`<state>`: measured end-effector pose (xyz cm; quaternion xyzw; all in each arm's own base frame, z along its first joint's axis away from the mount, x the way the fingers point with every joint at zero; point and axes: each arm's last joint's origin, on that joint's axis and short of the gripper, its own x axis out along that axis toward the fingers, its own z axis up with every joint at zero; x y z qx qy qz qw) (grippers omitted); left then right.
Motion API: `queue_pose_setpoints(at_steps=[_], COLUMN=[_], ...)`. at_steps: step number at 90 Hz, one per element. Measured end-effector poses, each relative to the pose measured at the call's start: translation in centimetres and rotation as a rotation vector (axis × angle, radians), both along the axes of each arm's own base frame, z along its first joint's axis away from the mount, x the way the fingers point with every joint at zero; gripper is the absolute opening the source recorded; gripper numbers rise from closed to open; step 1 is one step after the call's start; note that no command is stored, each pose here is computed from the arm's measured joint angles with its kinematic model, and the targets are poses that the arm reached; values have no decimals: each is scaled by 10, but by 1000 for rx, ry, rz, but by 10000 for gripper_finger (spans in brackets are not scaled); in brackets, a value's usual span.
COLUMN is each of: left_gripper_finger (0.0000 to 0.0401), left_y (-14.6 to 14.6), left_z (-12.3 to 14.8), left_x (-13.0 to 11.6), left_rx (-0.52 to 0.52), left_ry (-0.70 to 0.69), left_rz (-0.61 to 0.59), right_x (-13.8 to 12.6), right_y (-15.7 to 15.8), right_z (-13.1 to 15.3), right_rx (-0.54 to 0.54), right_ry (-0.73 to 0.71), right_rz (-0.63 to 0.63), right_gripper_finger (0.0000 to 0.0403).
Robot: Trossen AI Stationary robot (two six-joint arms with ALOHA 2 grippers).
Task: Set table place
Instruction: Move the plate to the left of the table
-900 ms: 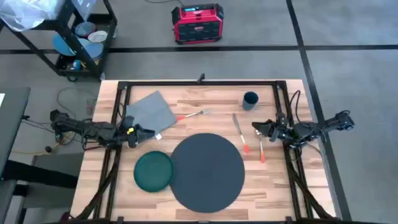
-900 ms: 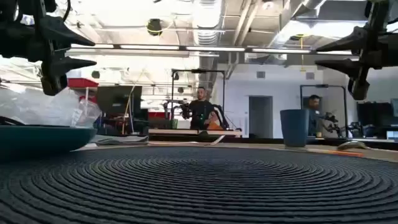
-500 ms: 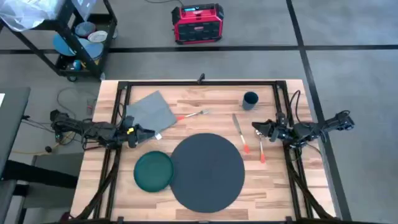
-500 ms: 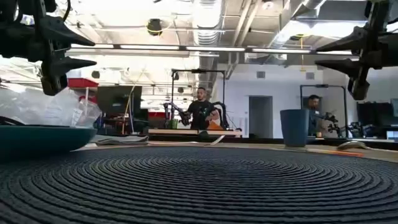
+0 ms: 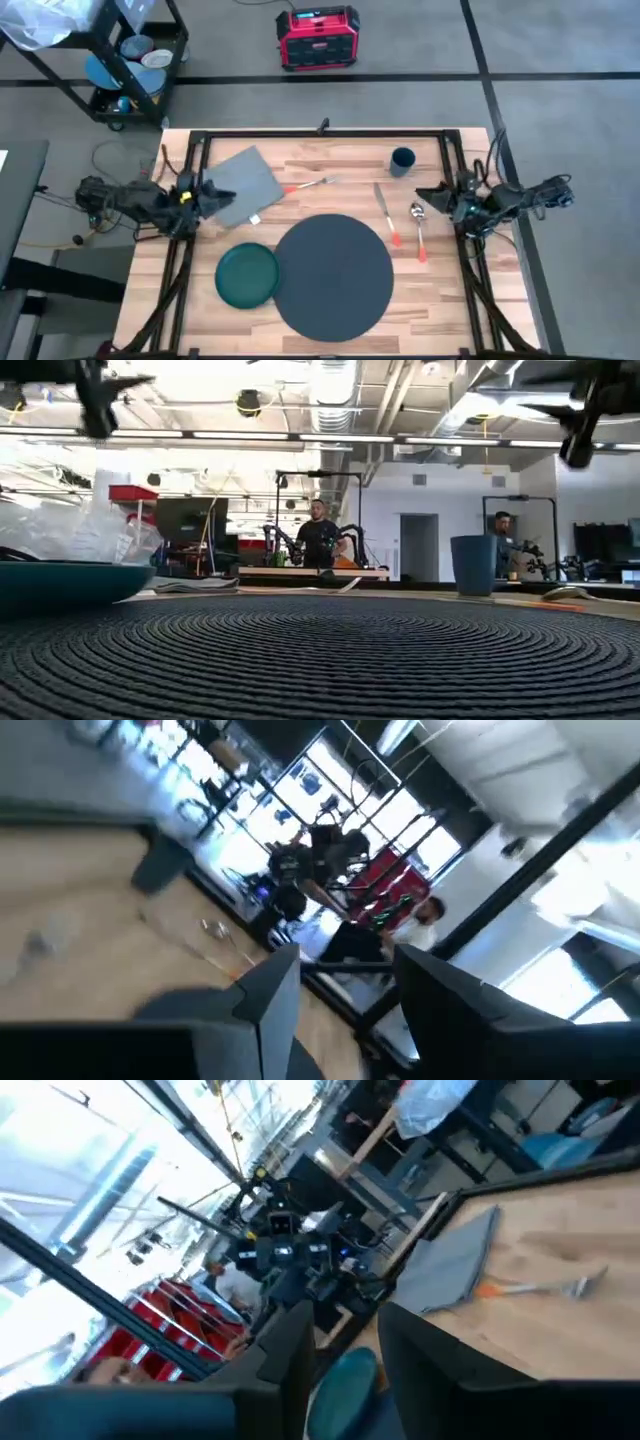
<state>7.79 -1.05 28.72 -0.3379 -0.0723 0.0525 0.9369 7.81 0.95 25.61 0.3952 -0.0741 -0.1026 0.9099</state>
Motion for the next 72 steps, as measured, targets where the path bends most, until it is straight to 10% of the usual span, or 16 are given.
queue_pose_setpoints(at_steps=[46, 60, 72], left_gripper_finger=[148, 148, 148], left_y=[-29, -31, -19], left_z=[181, 190, 148], left_x=[99, 114, 116], left_rx=[593, 630, 496], left_ry=[238, 352, 771], left_rz=[8, -8, 8], right_x=[54, 63, 69], right_y=[12, 15, 17], right_z=[134, 148, 140], right_rx=[-161, -206, -209], right_ry=[355, 456, 557], right_rz=[-17, 31, 35], right_gripper_finger=[102, 102, 102])
